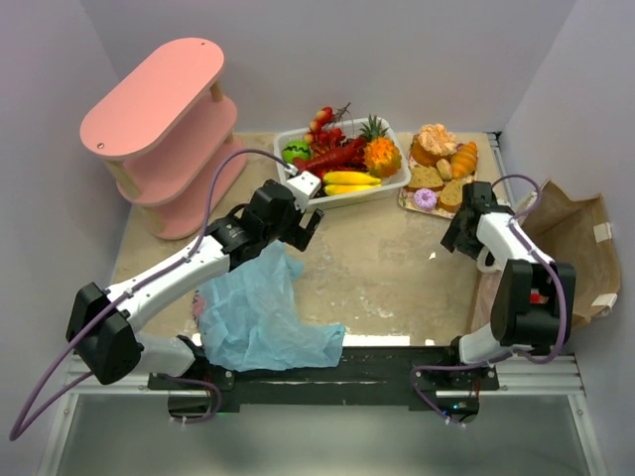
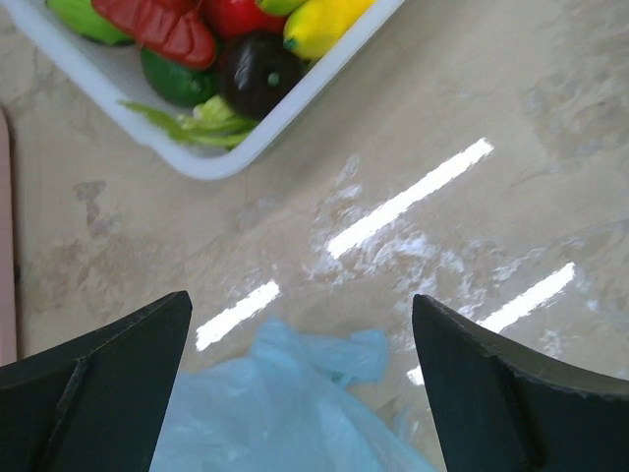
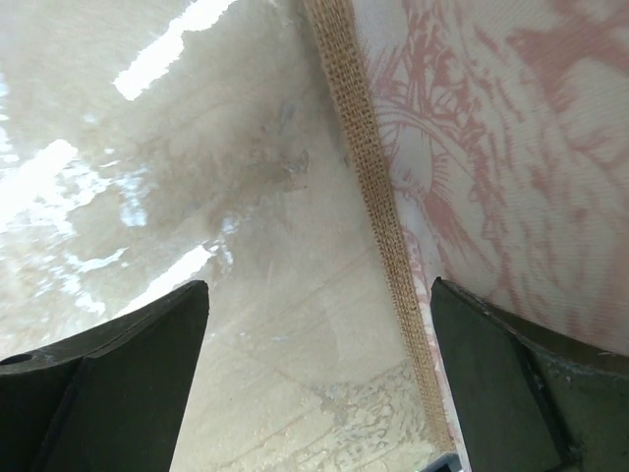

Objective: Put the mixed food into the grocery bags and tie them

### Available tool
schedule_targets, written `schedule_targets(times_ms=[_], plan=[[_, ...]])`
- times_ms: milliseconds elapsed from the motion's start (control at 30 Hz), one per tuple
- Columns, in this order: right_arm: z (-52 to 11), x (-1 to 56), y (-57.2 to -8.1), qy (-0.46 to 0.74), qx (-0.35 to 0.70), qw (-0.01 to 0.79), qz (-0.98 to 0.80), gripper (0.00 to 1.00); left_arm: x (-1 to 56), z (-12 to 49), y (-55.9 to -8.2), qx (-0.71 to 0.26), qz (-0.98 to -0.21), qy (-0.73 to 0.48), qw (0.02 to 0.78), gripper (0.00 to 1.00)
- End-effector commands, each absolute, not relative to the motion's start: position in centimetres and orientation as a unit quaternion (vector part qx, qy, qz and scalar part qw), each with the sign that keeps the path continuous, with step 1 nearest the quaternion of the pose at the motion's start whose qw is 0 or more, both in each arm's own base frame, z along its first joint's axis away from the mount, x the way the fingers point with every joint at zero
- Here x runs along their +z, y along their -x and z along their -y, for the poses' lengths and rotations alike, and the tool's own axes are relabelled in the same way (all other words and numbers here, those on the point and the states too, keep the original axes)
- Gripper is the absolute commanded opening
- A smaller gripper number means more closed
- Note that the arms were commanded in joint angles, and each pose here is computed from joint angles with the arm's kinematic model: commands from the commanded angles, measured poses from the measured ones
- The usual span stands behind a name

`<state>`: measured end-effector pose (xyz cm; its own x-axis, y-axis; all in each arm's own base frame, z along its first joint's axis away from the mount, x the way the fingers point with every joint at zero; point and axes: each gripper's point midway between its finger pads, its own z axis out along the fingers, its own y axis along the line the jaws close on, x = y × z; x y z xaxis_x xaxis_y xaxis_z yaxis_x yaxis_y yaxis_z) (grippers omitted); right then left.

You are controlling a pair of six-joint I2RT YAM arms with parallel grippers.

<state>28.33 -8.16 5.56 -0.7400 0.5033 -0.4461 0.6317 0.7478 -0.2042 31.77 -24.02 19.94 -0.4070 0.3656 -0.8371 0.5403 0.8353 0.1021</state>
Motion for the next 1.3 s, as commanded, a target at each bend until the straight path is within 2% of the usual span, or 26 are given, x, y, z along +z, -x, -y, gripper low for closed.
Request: schedule_targets(times_ms=[0, 67, 200, 467, 500, 533, 600, 633, 700, 733, 800, 833, 967, 1033, 1100, 1267], plan=[[6.3, 10.2, -30.9, -0.264, -0.089, 0.291, -0.915, 0.98, 17.7, 19.1, -31.8, 0.022, -0.86, -0.233, 0.453, 1.0], [4.9, 13.7, -32.3, -0.231, -0.038, 0.365, -0.901, 0.98, 16.9, 17.5, -31.5, 0.055, -0.869, -0.214, 0.443, 1.0], [1.6, 18.4, -33.3, -0.176, 0.052, 0.446, -0.876, 0.98, 15.3, 15.6, -30.4, 0.083, -0.884, -0.184, 0.422, 1.0], [-5.3, 21.6, -34.3, -0.063, 0.128, 0.494, -0.858, 0.96, 11.2, 15.1, -28.0, 0.069, -0.918, -0.146, 0.363, 0.98], [-7.0, 21.5, -34.1, -0.04, 0.142, 0.493, -0.857, 0.96, 10.8, 15.5, -27.9, 0.059, -0.92, -0.148, 0.359, 0.93], [-7.9, 21.3, -34.1, -0.027, 0.152, 0.493, -0.856, 0.96, 10.5, 15.7, -27.8, 0.054, -0.92, -0.149, 0.358, 0.78], [-10.5, 21.5, -34.1, 0.014, 0.194, 0.498, -0.845, 0.96, 10.0, 16.8, -27.6, 0.023, -0.919, -0.163, 0.36, 0.6], [-11.4, 21.5, -34.0, 0.026, 0.209, 0.497, -0.842, 0.95, 10.2, 17.3, -27.7, 0.011, -0.914, -0.18, 0.363, 0.44], [-13.9, 22.2, -33.5, 0.072, 0.242, 0.505, -0.826, 0.95, 11.3, 19.8, -28.0, -0.048, -0.898, -0.215, 0.381, 0.31], [-14.7, 22.4, -33.2, 0.088, 0.254, 0.508, -0.819, 0.94, 12.1, 20.8, -28.1, -0.071, -0.887, -0.234, 0.392, 0.19], [-17.5, 23.6, -32.0, 0.144, 0.292, 0.517, -0.792, 0.94, 15.0, 24.0, -28.1, -0.141, -0.842, -0.301, 0.426, 0.04], [-18.3, 24.0, -31.6, 0.162, 0.304, 0.521, -0.781, 0.94, 16.3, 24.8, -28.2, -0.151, -0.816, -0.34, 0.443, 0.01], [-21.5, 25.9, -28.6, 0.255, 0.354, 0.542, -0.719, 0.93, 22.0, 29.2, -26.6, -0.255, -0.704, -0.452, 0.485, 0.0], [-22.4, 25.8, -27.3, 0.286, 0.374, 0.532, -0.704, 0.93, 24.2, 29.4, -27.5, -0.263, -0.68, -0.46, 0.506, 0.0], [-23.2, 25.9, -26.4, 0.303, 0.383, 0.523, -0.698, 0.93, 24.5, 29.8, -27.4, -0.286, -0.673, -0.472, 0.492, 0.0], [-24.4, 24.3, -25.8, 0.323, 0.356, 0.517, -0.708, 0.92, 26.7, 29.7, -28.3, -0.311, -0.649, -0.488, 0.494, 0.0]])
